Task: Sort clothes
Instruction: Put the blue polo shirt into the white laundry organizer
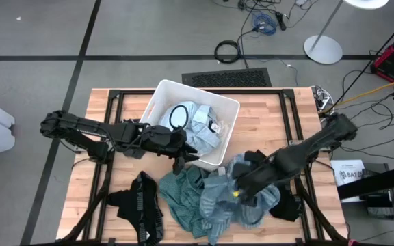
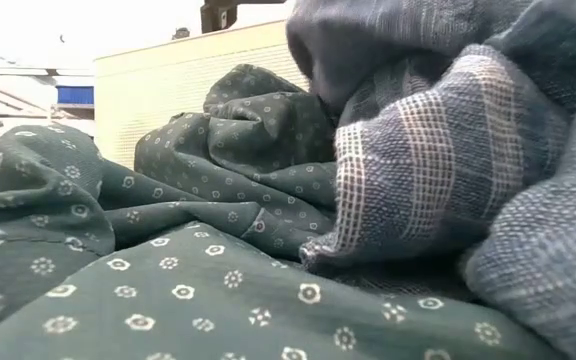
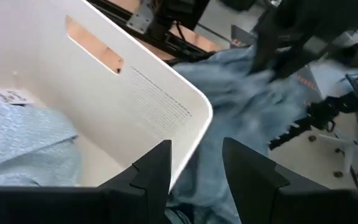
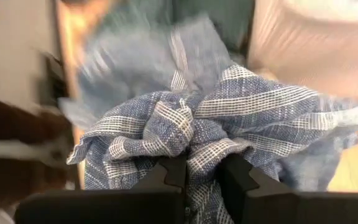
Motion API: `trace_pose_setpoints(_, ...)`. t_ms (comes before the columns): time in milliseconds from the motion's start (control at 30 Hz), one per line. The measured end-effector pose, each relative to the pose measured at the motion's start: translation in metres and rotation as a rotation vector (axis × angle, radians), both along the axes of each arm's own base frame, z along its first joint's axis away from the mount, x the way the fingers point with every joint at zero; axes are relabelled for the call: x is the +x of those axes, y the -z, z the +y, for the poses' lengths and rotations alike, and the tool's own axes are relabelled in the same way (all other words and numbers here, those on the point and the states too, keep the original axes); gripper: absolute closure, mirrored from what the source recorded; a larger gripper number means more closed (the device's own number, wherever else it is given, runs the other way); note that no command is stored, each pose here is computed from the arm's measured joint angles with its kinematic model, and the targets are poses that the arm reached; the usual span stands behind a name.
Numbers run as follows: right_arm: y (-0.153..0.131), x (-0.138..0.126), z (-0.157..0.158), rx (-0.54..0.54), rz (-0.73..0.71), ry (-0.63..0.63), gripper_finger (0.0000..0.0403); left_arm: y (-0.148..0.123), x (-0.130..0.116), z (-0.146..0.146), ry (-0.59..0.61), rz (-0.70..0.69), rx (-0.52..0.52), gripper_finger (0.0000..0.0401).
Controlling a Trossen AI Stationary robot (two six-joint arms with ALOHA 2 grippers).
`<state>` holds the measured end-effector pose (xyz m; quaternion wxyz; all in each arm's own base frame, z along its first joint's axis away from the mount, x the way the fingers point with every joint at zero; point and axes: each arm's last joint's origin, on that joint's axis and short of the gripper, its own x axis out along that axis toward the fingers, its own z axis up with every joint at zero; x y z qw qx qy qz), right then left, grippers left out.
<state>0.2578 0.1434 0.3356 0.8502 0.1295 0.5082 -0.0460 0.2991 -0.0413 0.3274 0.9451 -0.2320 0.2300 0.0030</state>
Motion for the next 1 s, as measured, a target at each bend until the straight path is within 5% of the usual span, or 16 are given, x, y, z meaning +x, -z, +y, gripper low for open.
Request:
trace_pose_setpoints(267, -0.078, -0.046, -0.027, 0.077, -0.467, -0.017, 0.0368, -0.001, 0.001, 0.002, -0.061, -0.010, 0.023, 0.0248)
trace_pose_setpoints(567, -0.146, -0.089, -0.064, 0.004, -0.979, -0.054, 0.0368, -0.016, 0.006, 0.001, -0.061, -0.177, -0.001, 0.0248)
trace_pose_setpoints(867, -0.215, -0.125, -0.099, -0.303, -1.624, 0.051, 0.0368, -0.020, 0.007, 0.003, -0.108, -0.227, -0.008, 0.0248)
trace_pose_setpoints(1000, -0.225, -0.128, -0.111, -0.466, -1.730, 0.146, 0.0368, -0.021, 0.007, 0.003, -0.130, -0.229, -0.014, 0.0248)
